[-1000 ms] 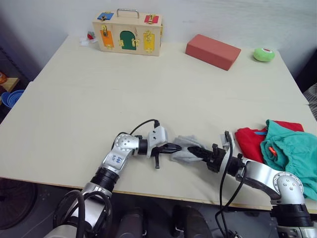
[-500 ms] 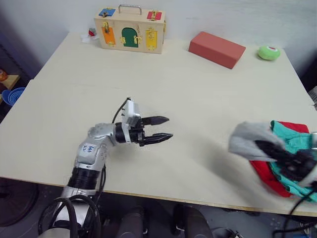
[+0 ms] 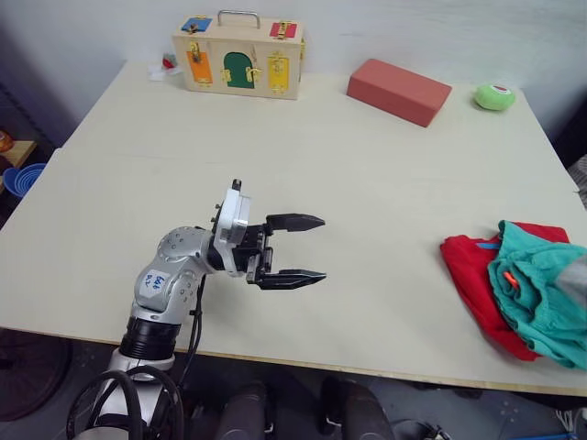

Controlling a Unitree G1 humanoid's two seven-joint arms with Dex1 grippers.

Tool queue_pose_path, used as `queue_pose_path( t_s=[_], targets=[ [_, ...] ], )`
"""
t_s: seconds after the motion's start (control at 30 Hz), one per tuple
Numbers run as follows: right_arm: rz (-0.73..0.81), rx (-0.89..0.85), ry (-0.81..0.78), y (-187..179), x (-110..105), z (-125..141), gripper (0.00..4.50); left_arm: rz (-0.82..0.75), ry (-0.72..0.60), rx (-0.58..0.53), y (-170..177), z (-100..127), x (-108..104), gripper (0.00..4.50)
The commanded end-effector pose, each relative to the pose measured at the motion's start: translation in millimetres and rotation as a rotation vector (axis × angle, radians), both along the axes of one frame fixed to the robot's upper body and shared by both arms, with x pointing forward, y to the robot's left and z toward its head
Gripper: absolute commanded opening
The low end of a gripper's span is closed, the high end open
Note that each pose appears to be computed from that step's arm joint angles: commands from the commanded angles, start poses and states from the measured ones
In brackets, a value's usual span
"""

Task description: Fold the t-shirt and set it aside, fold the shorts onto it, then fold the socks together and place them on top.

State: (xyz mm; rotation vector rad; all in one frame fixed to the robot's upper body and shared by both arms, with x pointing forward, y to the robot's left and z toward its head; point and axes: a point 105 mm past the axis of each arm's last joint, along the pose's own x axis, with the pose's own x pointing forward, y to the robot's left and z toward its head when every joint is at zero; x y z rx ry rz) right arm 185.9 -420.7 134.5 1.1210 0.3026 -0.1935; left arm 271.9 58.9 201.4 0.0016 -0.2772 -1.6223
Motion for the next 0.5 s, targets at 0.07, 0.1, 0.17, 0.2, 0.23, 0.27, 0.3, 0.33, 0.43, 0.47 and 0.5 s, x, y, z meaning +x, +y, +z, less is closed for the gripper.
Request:
queue_pose_path(
  t_s=[0.07,0.1,0.17,0.2,0.23,0.27,0.3,0.33,0.43,0.47,0.5],
  targets=[
    [-0.053,0.022,-0.003,-6.8,14.6,-11.3,0.20,0.006,-0.029,-0.011,1.7,7.6,-3.3,4.50],
    [-0.061,0.031,0.003,-6.9,17.0,-14.1,0.20,0.006,-0.032,-0.004,1.9,6.8,-3.5,4.50],
    [-0.077,0.021,0.043,-8.0,18.2,-20.3,0.20,0.012,-0.035,0.001,2.9,6.7,-3.0,4.50],
    [-0.079,0.016,0.048,-8.2,18.1,-20.8,0.55,0.015,-0.035,0.003,3.7,6.6,-2.6,4.50],
    [-0.076,0.010,0.047,-8.0,17.9,-20.3,0.91,0.019,-0.035,0.006,4.5,6.5,-2.1,4.50],
    [-0.091,-0.003,0.055,-11.4,15.0,-19.9,1.08,0.025,-0.036,0.009,5.4,6.4,-1.2,4.50],
    [-0.089,-0.013,0.058,-13.1,10.6,-18.2,1.45,0.030,-0.036,0.012,6.4,6.1,-0.5,4.50],
    [-0.059,-0.028,0.062,-11.8,4.3,-15.1,1.80,0.038,-0.035,0.016,7.4,5.7,0.6,4.50],
    [0.046,-0.073,0.064,-2.2,-22.0,-2.9,2.83,0.020,-0.004,0.095,15.0,-5.5,-1.2,4.50],
    [0.061,-0.111,0.071,-2.3,-32.2,1.9,3.20,0.027,-0.001,0.114,19.2,-8.4,0.1,4.50],
    [0.081,-0.150,0.078,-1.5,-40.3,6.0,3.54,0.035,0.002,0.121,22.7,-9.5,1.8,4.50]
  ],
)
